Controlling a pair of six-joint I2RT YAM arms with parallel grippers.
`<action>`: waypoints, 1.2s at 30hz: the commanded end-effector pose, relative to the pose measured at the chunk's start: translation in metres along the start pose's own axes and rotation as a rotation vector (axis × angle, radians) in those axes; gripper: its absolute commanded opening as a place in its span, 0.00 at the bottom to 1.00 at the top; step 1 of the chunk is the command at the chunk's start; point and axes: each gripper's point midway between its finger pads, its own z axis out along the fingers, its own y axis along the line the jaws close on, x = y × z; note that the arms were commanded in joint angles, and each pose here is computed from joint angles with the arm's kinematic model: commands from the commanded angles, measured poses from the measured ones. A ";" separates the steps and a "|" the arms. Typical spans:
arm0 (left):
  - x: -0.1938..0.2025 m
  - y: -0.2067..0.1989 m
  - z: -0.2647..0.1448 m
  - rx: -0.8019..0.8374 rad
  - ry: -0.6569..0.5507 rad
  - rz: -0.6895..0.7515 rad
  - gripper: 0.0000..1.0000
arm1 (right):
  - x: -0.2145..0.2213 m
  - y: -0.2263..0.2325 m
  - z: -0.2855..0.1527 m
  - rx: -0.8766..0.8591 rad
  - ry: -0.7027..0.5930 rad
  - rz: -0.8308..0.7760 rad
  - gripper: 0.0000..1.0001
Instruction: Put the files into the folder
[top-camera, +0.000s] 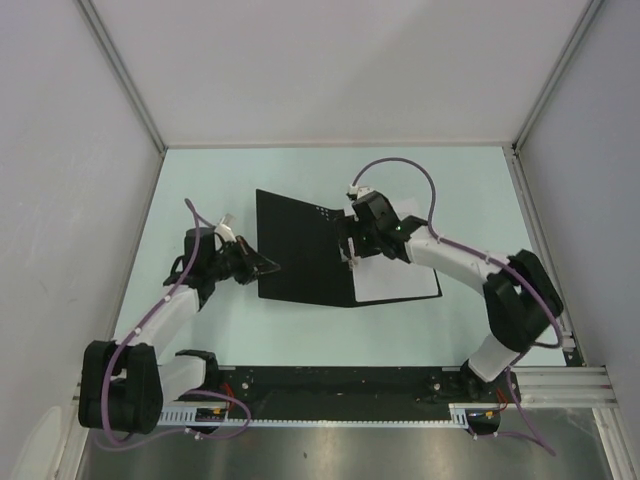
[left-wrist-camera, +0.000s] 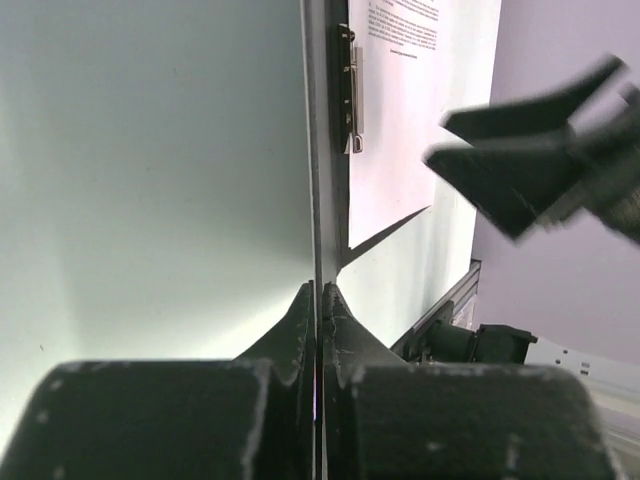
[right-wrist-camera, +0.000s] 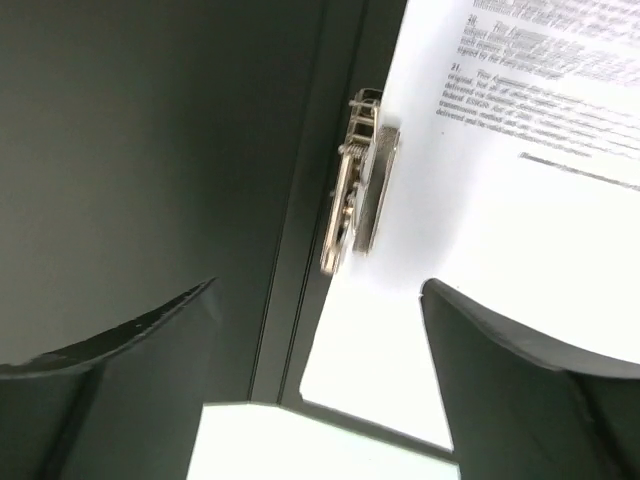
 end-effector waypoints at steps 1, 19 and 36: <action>-0.017 -0.031 -0.013 0.041 -0.054 0.016 0.00 | 0.009 0.027 -0.043 0.028 -0.153 -0.213 0.88; -0.026 -0.058 -0.040 0.018 -0.126 -0.078 0.00 | 0.057 0.150 -0.055 0.110 -0.633 -0.567 0.97; -0.073 -0.085 -0.087 -0.112 -0.341 0.188 0.98 | 0.023 0.143 -0.027 -0.229 -0.511 -0.207 0.00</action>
